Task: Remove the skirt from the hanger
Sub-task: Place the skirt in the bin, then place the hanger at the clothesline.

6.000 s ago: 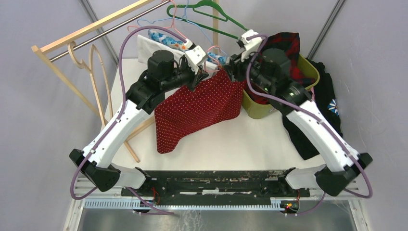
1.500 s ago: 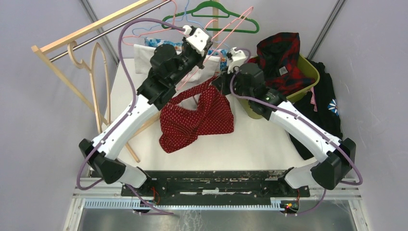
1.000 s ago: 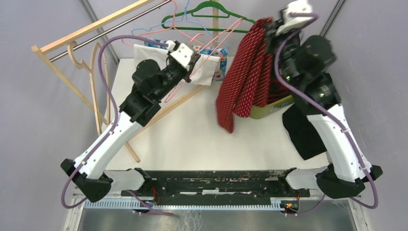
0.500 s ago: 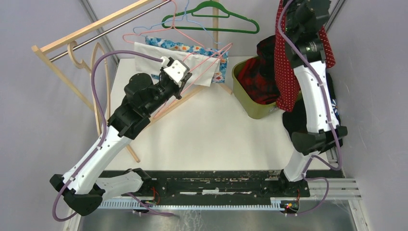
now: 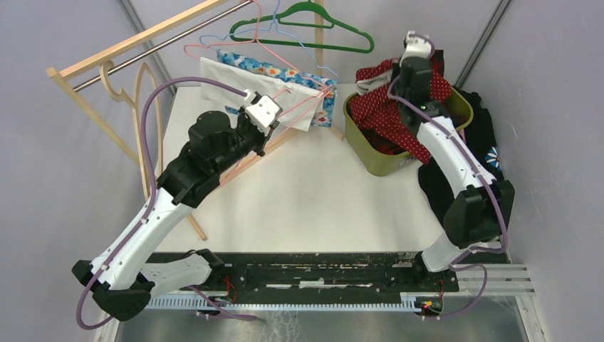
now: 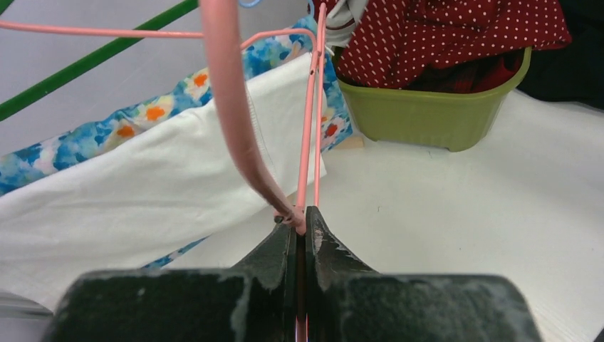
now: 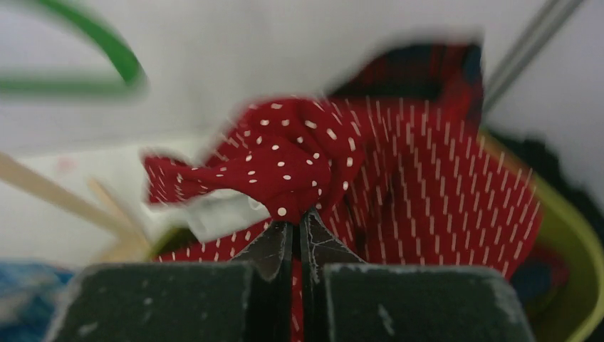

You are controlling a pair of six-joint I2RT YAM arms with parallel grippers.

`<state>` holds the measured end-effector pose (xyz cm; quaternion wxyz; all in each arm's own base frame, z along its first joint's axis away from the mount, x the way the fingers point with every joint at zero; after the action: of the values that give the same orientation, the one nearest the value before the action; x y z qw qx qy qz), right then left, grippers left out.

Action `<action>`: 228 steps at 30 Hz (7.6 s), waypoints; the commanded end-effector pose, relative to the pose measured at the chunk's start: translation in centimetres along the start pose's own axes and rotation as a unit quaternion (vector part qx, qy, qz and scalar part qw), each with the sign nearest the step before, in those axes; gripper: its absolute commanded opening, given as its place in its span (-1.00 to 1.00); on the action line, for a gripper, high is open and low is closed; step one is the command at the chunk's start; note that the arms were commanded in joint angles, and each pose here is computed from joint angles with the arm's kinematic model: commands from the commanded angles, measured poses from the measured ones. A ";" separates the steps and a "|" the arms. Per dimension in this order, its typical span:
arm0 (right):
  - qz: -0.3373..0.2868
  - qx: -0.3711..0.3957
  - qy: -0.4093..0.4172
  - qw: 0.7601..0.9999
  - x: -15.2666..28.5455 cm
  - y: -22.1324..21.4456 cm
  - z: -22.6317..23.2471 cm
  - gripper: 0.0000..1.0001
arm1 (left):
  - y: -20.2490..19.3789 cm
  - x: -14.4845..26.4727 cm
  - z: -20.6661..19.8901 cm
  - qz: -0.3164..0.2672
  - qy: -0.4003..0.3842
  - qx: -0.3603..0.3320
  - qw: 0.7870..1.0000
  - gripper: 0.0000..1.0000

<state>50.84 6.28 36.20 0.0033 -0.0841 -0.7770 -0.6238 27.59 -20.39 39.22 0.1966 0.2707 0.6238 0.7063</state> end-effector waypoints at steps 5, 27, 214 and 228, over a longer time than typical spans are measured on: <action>0.165 -0.048 -0.034 0.985 6.7 -14.2 -0.5 -0.99 | 2.8 1.3 0.7 -0.021 0.016 0.002 1.000 -0.94; 0.185 -0.003 -0.129 0.974 3.7 -10.5 -3.6 0.56 | -1.1 10.8 0.6 0.110 0.037 0.079 0.990 -0.94; 0.169 -0.017 -0.050 0.984 10.1 -5.1 -0.2 0.67 | 11.7 8.6 7.2 -0.243 0.070 0.086 0.964 0.98; 0.162 0.004 -0.064 0.985 10.3 -5.4 -0.9 0.68 | 12.1 -0.9 6.6 -0.204 0.017 0.142 0.969 0.89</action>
<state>40.18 6.11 30.29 0.0867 -0.2639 -0.7499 -0.6004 33.63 -16.60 47.08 0.2370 0.1752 0.7525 0.5890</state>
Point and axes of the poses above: each gripper's point midway between its finger pads, its own x axis back along the fingers, its own z axis along the line the jaws close on, y = z × x, the point moved 1 cm from there along x, back along the fingers, and after that the axes turned 14 degrees about x, right-handed, at the moved point
